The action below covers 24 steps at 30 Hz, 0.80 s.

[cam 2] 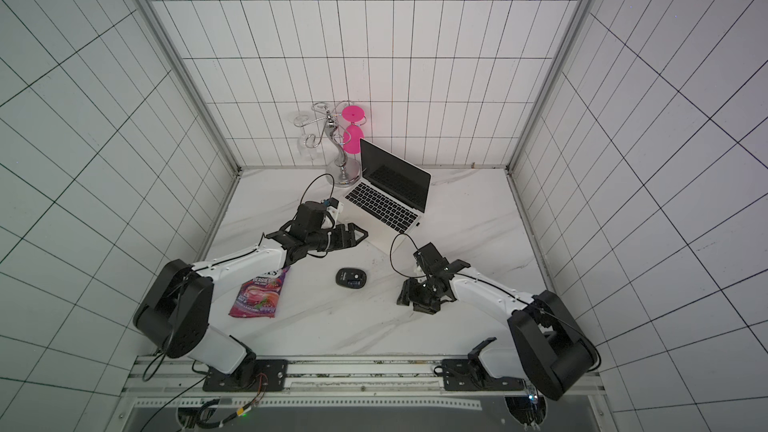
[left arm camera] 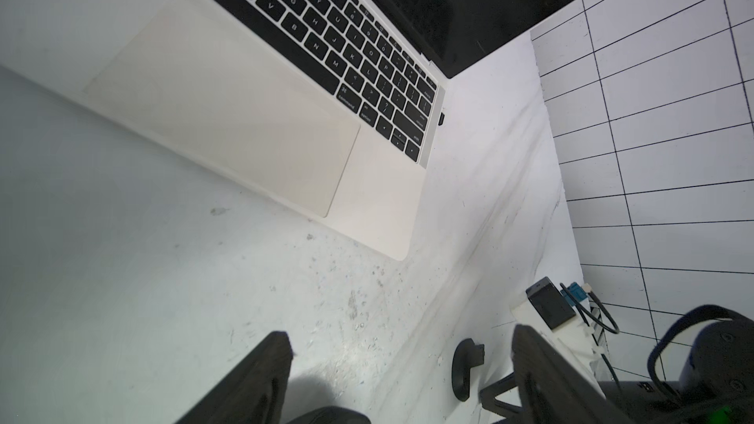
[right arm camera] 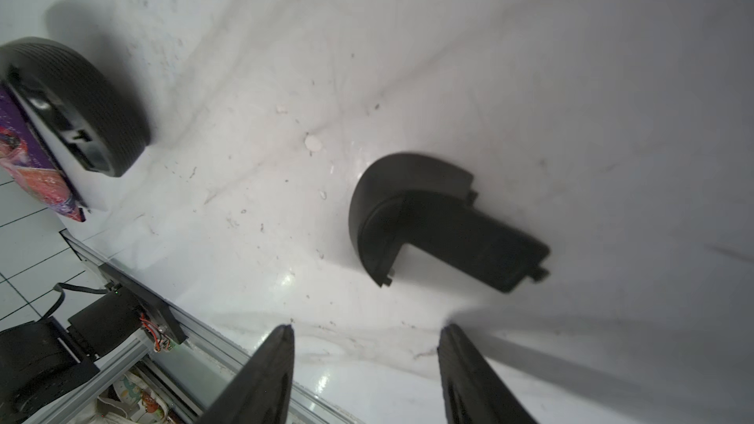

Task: Insert the wireless mouse receiver into the laptop
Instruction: Adjust the laptop at the center of the board, then pick up the lid from the center of the board.

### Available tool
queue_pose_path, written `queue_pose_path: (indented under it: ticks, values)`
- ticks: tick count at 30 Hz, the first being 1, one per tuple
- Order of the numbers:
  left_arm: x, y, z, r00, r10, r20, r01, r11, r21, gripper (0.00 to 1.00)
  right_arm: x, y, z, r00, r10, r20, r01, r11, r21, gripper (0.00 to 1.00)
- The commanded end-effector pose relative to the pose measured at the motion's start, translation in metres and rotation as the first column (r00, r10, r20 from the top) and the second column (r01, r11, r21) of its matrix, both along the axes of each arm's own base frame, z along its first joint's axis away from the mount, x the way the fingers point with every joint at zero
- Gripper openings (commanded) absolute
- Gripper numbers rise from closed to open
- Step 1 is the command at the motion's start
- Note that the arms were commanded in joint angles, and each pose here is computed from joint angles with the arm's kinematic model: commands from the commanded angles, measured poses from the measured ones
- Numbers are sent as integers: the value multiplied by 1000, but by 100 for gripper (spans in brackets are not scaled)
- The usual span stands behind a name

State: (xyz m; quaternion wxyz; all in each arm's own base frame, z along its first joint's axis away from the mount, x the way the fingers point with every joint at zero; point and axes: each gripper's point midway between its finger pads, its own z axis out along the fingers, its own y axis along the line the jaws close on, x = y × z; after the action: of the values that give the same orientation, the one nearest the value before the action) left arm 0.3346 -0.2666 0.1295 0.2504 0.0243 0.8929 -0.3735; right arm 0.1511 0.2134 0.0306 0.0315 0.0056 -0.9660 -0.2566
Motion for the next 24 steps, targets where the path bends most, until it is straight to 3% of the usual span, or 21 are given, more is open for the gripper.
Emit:
queue_pose_path:
  ticks: [1,9,16,21,24]
  values:
    - [-11,14,-4,999,32,-14,-31,999,31,86,9,12,-1,997,69,38,-70,997,16,59]
    - [-31,41,-6,997,78,-24,-76,994,74,86,43,25,-8,982,146,116,-142,989,-41,55]
    - [-36,52,-7,994,104,-23,-101,992,80,86,75,48,-6,978,120,171,-119,993,-17,55]
    - [-46,52,-2,997,76,-6,-75,995,59,86,82,66,17,965,146,220,-165,984,71,57]
    - [-55,53,-2,998,56,-3,-56,997,48,86,81,58,31,946,172,275,-195,979,57,60]
